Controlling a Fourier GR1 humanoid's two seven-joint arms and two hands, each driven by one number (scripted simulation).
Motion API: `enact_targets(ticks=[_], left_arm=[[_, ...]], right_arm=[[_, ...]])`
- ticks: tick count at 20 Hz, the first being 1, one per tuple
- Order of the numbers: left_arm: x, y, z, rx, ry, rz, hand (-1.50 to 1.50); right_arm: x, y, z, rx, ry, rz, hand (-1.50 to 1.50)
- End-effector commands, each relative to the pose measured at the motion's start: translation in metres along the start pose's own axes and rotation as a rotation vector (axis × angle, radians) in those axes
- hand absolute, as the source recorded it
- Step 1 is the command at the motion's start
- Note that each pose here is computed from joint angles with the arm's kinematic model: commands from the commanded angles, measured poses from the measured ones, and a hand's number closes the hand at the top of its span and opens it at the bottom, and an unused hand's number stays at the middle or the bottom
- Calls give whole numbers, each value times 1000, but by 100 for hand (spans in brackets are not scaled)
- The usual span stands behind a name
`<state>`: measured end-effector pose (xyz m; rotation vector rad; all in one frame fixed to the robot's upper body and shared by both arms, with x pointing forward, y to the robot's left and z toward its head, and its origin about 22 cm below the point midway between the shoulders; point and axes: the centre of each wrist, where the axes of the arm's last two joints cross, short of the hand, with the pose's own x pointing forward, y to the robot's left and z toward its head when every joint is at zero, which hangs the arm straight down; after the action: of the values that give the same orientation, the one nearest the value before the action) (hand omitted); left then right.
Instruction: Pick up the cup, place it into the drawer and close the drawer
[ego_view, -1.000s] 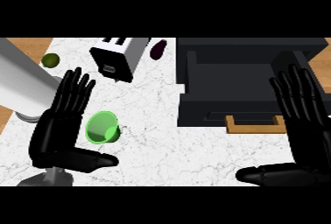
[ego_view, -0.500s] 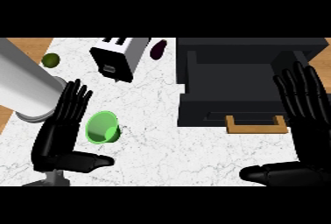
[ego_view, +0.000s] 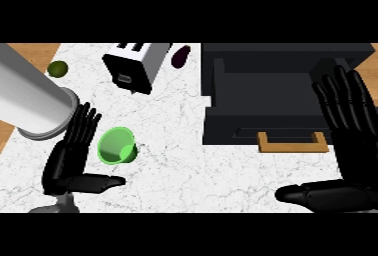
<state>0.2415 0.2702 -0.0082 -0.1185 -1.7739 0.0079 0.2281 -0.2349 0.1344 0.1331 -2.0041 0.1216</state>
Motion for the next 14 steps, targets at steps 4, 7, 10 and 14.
enact_targets(ticks=[4, 7, 10, 14], left_arm=[[-44, -2, 15, -3, 41, -8, -150], [-33, 24, 0, 13, 46, -2, -150], [-46, 23, 8, 7, 60, -10, -150], [-68, 39, -3, 27, 60, 8, -150]], right_arm=[[4, 9, 1, 3, 0, 2, -150], [-14, -5, 7, 19, 9, -5, -150], [-11, -1, 4, 16, 1, -12, -150], [7, -2, 0, 12, -9, -5, -150]])
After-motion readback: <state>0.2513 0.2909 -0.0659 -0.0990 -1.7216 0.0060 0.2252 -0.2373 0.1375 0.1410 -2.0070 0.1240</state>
